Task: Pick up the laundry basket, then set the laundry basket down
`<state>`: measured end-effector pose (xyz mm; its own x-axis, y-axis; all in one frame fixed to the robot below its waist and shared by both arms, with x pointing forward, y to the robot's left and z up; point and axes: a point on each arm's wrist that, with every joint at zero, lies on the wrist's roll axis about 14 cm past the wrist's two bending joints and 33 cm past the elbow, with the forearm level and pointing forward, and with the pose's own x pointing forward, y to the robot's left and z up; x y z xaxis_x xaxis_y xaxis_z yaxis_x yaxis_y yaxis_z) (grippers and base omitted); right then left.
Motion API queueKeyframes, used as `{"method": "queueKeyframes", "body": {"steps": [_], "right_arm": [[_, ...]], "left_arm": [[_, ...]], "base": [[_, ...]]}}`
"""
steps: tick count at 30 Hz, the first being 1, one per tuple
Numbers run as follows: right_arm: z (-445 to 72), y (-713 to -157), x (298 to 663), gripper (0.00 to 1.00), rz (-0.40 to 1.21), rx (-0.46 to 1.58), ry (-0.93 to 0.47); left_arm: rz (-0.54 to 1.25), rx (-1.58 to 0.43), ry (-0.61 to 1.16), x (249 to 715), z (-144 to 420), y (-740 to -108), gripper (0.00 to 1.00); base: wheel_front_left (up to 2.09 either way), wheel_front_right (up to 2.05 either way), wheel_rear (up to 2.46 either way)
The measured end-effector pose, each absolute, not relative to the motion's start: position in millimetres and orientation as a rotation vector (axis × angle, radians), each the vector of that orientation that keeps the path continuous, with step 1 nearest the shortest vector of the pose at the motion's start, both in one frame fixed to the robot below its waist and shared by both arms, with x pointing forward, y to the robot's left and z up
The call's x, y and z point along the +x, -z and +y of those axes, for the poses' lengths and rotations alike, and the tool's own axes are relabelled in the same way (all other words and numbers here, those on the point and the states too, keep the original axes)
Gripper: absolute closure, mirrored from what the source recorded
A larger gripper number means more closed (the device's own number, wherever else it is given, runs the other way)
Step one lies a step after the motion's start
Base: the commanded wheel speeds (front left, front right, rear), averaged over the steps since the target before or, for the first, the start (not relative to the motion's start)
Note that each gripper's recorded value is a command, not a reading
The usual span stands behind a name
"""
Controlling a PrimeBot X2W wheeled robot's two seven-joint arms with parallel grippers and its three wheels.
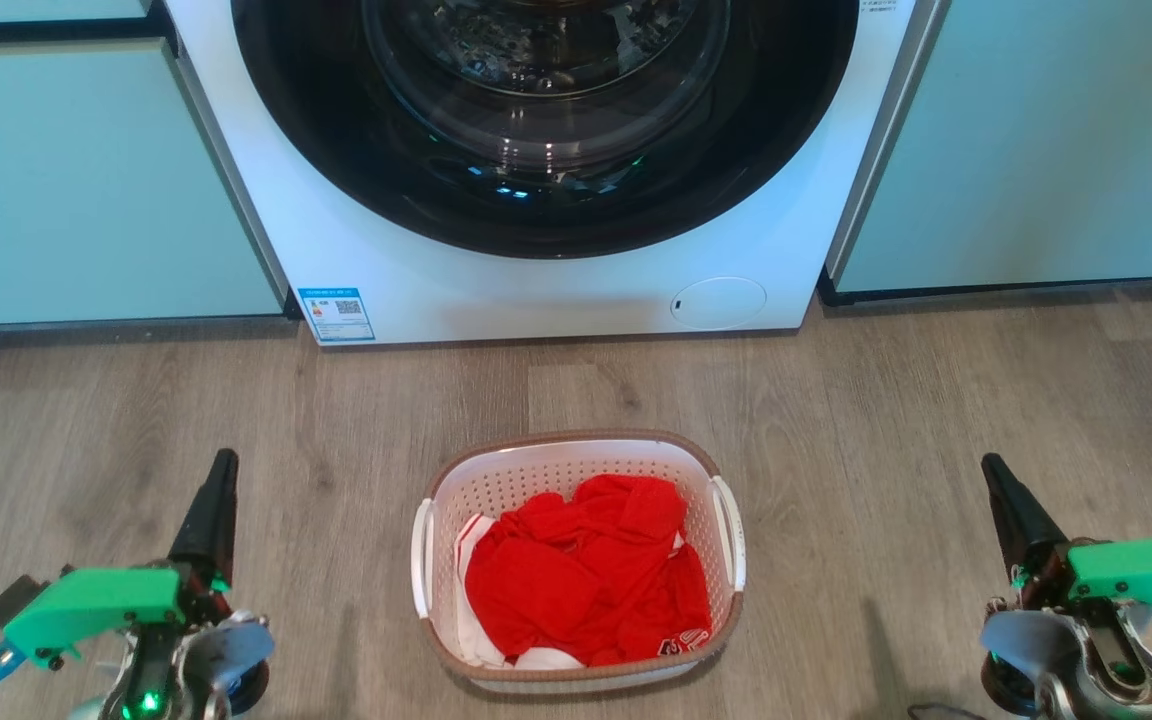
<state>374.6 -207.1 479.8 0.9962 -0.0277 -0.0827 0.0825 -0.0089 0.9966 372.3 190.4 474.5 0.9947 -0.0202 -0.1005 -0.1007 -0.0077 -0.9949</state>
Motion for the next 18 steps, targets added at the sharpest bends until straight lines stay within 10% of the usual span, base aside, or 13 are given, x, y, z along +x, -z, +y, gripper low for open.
{"method": "queueKeyframes", "body": {"steps": [18], "right_arm": [[-206.8,-479.7,374.5,1.00,0.042,1.583,0.088]], "left_arm": [[0.094,-1.577,-0.065,372.2,190.8,-474.6,1.00]], "base": [[0.00,0.00,0.00]]}}
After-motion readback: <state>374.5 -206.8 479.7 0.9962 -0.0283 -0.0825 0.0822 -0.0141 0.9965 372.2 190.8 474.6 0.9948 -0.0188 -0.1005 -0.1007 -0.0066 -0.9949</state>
